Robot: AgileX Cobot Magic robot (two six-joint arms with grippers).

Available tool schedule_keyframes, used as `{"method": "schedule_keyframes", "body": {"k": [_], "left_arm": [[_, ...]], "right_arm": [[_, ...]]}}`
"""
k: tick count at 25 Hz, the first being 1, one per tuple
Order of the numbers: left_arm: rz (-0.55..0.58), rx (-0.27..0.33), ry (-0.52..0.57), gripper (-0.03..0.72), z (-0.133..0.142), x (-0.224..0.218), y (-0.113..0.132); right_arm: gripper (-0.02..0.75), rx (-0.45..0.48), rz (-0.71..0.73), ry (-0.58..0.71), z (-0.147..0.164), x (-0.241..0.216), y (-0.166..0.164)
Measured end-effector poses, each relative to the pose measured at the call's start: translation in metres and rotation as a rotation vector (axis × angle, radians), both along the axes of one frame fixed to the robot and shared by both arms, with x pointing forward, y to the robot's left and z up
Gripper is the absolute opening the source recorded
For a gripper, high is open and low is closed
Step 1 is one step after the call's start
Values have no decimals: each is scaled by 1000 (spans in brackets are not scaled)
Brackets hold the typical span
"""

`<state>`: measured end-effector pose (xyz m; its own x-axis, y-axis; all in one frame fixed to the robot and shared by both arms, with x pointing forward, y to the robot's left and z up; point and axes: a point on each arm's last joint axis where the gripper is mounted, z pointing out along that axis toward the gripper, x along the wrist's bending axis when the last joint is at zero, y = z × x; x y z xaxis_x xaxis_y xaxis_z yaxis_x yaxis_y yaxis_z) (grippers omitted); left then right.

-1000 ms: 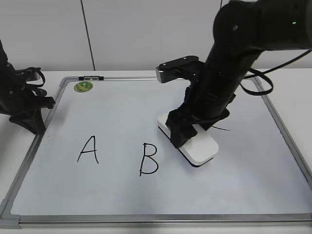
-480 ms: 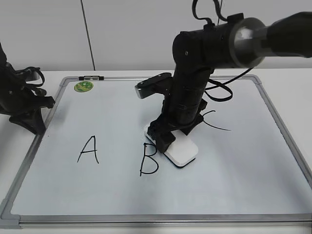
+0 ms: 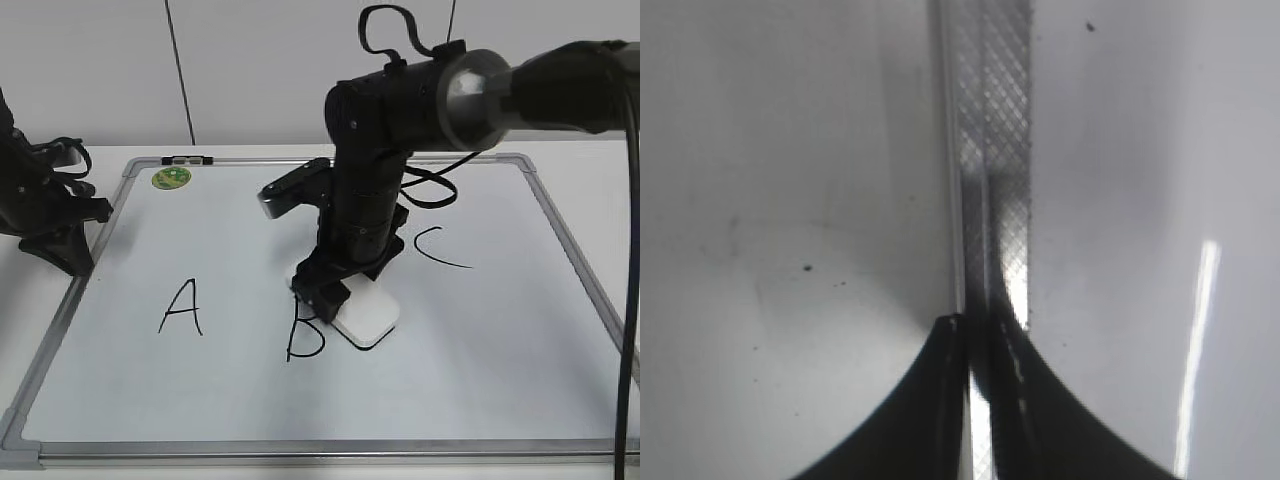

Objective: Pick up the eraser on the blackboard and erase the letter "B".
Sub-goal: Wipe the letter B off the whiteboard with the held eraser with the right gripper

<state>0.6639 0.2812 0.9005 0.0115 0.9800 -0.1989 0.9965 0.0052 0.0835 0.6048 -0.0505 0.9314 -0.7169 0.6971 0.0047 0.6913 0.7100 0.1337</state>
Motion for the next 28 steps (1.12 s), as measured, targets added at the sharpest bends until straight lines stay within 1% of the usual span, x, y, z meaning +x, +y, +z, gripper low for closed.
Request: {"method": "schedule_keyframes", "body": {"k": [4,8,11,19,25,28], "left_arm": [[0,0,2,44,0,0,0],[0,0,2,46,0,0,0],[1,-2,2,46,0,0,0],[1,-2,2,46,0,0,0],[0,-3,1,49,0,0,0],[0,-6,1,50,0,0,-1]], "right_arm": [[542,-8,69,5,0,-18,23],[542,4,138,35,-1,-40,48],[542,11,165,46,-1,-50,57],[542,2,169,44,-2,-50,57],[542,1,117,46,-1,-41,48],[542,-20,71,31,1,-30,36]]}}
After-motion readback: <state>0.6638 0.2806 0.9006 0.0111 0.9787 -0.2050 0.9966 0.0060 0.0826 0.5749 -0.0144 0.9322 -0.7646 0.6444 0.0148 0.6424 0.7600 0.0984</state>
